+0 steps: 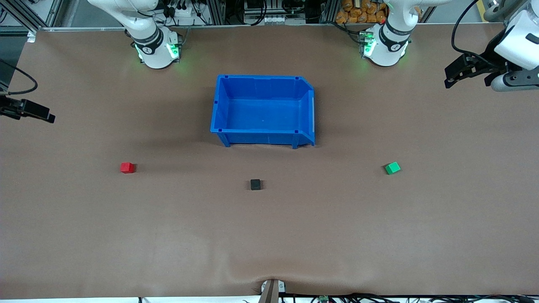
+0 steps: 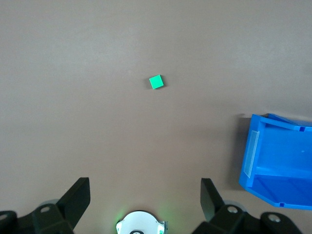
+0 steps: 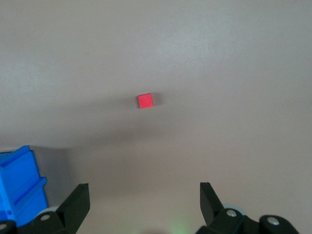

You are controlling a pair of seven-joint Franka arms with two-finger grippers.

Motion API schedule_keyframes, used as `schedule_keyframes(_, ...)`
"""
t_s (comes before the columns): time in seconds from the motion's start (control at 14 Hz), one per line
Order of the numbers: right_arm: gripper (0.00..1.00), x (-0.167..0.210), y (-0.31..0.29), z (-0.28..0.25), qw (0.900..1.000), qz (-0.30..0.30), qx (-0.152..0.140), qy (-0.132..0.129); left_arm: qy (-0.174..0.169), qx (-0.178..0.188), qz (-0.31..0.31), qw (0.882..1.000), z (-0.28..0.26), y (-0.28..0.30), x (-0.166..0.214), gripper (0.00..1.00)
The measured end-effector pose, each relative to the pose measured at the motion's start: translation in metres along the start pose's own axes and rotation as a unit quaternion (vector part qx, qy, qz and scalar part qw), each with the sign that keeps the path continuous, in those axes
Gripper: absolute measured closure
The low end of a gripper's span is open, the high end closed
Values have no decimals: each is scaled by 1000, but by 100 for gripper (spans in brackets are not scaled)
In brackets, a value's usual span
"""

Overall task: Attach green and red cubes to black cube
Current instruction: 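Move the right gripper toward the red cube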

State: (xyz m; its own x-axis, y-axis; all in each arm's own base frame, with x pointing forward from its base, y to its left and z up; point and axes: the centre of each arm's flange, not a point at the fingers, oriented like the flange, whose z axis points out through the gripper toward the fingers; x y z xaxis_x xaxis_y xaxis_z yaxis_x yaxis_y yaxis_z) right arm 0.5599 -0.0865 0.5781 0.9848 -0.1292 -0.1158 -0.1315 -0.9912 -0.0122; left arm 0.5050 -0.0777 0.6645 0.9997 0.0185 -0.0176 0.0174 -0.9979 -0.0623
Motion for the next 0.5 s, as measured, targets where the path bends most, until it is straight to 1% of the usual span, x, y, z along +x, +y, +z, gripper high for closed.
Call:
schedule_keyframes(0.36,0,12,6,45,1000,5,0,8,-8,1,-3,1000,2,-2,-1,0)
schedule_keyframes(0.5,0,16,12,59,1000,10,0,17,-13,2,-4,1000,5,-2,-1,0)
